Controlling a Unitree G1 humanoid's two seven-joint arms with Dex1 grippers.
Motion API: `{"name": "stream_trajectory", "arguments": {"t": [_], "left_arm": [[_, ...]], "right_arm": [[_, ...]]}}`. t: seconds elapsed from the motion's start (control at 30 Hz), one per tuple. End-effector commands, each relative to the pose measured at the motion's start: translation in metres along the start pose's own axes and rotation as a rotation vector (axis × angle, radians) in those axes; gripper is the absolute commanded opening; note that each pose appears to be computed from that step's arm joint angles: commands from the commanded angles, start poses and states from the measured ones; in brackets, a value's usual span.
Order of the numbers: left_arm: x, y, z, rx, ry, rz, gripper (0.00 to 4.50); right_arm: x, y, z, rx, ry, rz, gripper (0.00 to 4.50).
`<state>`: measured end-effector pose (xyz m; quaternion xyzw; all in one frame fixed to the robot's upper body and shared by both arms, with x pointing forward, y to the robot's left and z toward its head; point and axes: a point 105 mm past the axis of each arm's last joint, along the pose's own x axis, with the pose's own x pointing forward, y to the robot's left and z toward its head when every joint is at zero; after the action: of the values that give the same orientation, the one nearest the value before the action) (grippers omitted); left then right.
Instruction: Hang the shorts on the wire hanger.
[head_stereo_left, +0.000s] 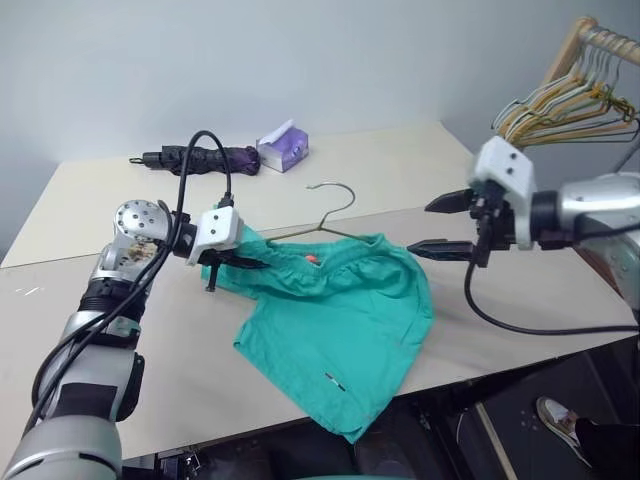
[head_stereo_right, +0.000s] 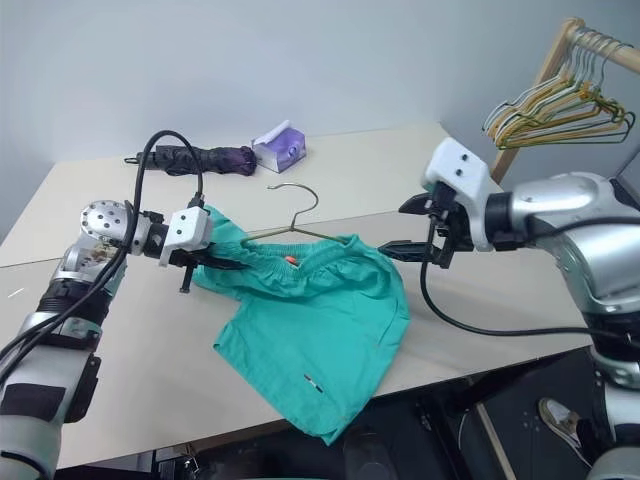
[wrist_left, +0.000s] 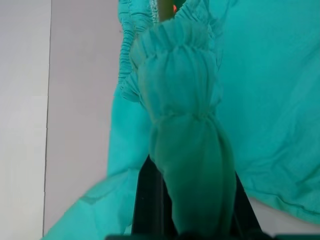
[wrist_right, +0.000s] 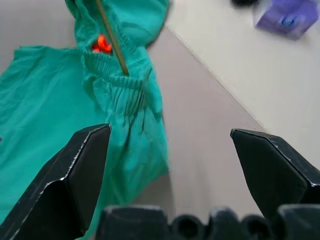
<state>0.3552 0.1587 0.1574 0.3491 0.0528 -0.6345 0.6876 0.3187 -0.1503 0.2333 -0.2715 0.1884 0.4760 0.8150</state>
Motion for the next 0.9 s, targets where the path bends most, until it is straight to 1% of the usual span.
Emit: {"name": "stream_trajectory", "arguments": {"t": [0.03, 0.1, 0.17, 0.2, 0.23, 0.27, 0.37, 0.43, 0.47, 0.5, 0.53, 0.57, 0.6, 0.63, 0.73, 0.8, 0.83, 0.9], "left_arm": [[-0.005, 0.012, 0.023, 0.074, -0.071, 0.049, 0.0], [-0.004, 0.012, 0.025, 0.079, -0.083, 0.05, 0.0], [-0.003, 0.011, 0.027, 0.085, -0.088, 0.049, 0.0], [-0.003, 0.011, 0.028, 0.088, -0.09, 0.048, 0.0], [-0.003, 0.01, 0.028, 0.09, -0.091, 0.048, 0.0], [-0.003, 0.01, 0.028, 0.09, -0.092, 0.049, 0.0], [-0.003, 0.011, 0.029, 0.095, -0.093, 0.045, 0.0], [-0.003, 0.011, 0.03, 0.097, -0.095, 0.042, 0.0], [-0.002, 0.012, 0.03, 0.098, -0.096, 0.039, 0.0], [-0.001, 0.012, 0.031, 0.099, -0.097, 0.036, 0.0], [0.0, 0.012, 0.031, 0.101, -0.098, 0.034, 0.0], [0.0, 0.013, 0.032, 0.103, -0.098, 0.033, 0.0], [0.001, 0.013, 0.032, 0.104, -0.099, 0.032, 0.0], [0.001, 0.014, 0.033, 0.106, -0.099, 0.027, 0.0], [0.001, 0.014, 0.032, 0.098, -0.091, 0.013, 0.0], [0.0, 0.015, 0.035, 0.084, -0.11, 0.013, 0.56], [0.0, 0.017, 0.037, 0.079, -0.124, 0.019, 0.77], [-0.003, 0.02, 0.041, 0.072, -0.143, 0.03, 1.38]], "right_arm": [[0.013, 0.01, 0.007, -0.019, 0.097, 0.076, 4.47], [0.022, 0.012, 0.005, -0.028, 0.145, 0.095, 4.47], [0.032, 0.008, 0.001, -0.016, 0.174, 0.08, 4.47], [0.036, 0.005, 0.0, -0.012, 0.179, 0.074, 4.12], [0.038, 0.004, 0.0, -0.008, 0.179, 0.072, 3.93], [0.04, 0.005, 0.001, -0.008, 0.178, 0.078, 3.65], [0.044, 0.005, 0.002, -0.017, 0.171, 0.085, 2.58], [0.045, 0.005, 0.005, -0.023, 0.161, 0.09, 1.96], [0.045, 0.006, 0.009, -0.025, 0.148, 0.095, 1.49], [0.044, 0.007, 0.012, -0.026, 0.133, 0.098, 1.25], [0.043, 0.008, 0.014, -0.027, 0.121, 0.101, 0.88], [0.042, 0.009, 0.016, -0.028, 0.112, 0.105, 0.61], [0.041, 0.01, 0.016, -0.027, 0.106, 0.108, 0.19], [0.039, 0.012, 0.016, -0.022, 0.102, 0.113, 0.03], [0.035, 0.018, 0.015, -0.006, 0.082, 0.126, 0.01], [0.033, 0.021, 0.014, 0.015, 0.068, 0.12, 0.0], [0.032, 0.022, 0.013, 0.02, 0.063, 0.116, 0.0], [0.029, 0.025, 0.006, 0.063, 0.056, 0.108, 0.0]]}}
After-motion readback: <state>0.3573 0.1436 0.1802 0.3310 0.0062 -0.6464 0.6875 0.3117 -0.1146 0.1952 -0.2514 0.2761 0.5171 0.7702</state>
